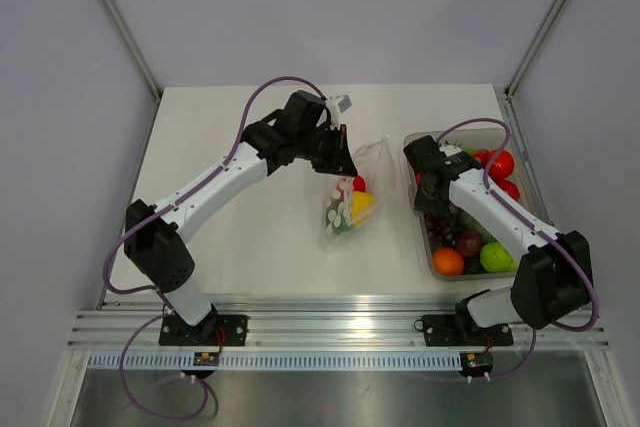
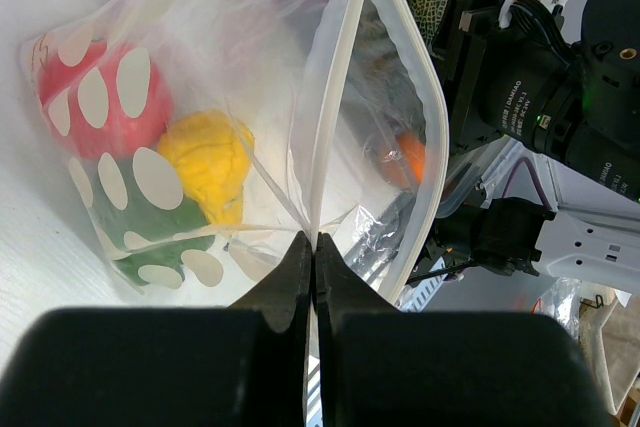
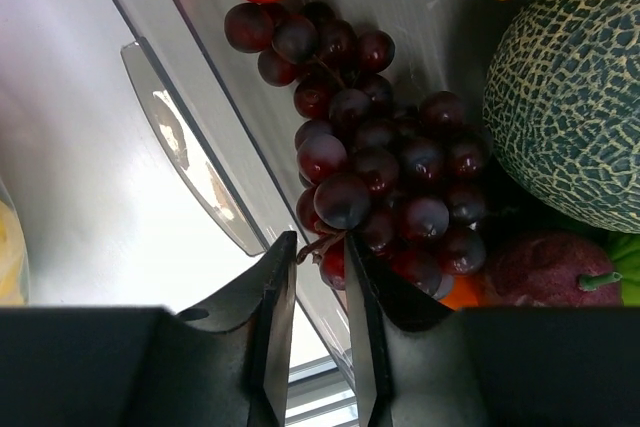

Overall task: Place the food in the zip-top bag and seal the zipper
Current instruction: Pick up the fake fruit from the bin.

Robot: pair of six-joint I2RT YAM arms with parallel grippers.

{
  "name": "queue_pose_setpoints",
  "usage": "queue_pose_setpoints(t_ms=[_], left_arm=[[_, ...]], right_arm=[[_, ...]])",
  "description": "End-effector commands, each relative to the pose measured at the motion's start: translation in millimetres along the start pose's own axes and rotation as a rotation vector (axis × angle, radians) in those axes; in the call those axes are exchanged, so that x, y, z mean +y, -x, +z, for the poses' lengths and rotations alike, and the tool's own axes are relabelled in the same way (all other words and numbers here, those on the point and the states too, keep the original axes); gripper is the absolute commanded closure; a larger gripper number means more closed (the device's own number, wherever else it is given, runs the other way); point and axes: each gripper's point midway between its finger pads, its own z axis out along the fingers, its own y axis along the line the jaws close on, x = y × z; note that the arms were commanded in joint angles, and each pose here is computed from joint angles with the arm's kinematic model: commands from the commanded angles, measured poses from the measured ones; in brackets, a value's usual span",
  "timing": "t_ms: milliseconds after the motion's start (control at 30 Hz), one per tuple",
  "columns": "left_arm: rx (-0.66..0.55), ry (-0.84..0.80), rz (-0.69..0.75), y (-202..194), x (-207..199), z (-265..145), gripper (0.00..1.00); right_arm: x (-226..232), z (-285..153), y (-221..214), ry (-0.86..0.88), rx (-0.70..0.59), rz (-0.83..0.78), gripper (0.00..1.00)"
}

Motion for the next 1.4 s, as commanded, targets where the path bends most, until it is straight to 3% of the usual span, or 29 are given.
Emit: queue_pose_setpoints(t_ms=[0, 133, 233, 300, 500, 833, 1033, 1367], left_arm=[[-0.054, -0.053, 0.031, 11, -15, -14, 1.00], [-0.052, -0.052, 0.030, 11, -15, -14, 1.00], [-0.048, -0.051, 0.028, 10, -14, -12, 1.00], [-0.054, -0.055, 0.029, 12, -15, -12, 1.00], [-0.050, -0.052, 0.029, 11, -15, -13, 1.00], [-0.048, -0.065, 0.009, 14, -16, -7, 1.00], [-0.046, -0.062, 0.011, 17, -17, -4, 1.00], [-0.038, -0.041, 0.004, 17, -12, 1, 1.00]], right_arm=[[-1, -8, 13, -0.022, -0.055, 0.015, 0.68], [-2, -10, 13, -0.020, -0.060, 0.019, 0.72], [-2, -11, 14, -0.014, -0.063, 0.020, 0.83], [-2, -11, 15, -0.017, -0.066, 0.018, 0.99], [-10, -29, 24, -0.016, -0.113, 0.035, 1.00], [-51, -110, 65, -0.032, -0.320, 0.102, 1.00], [-46, -171, 102, 0.090, -0.438, 0.134, 1.00], [-1, -260, 149, 0.356, -0.584, 0.077, 1.00]])
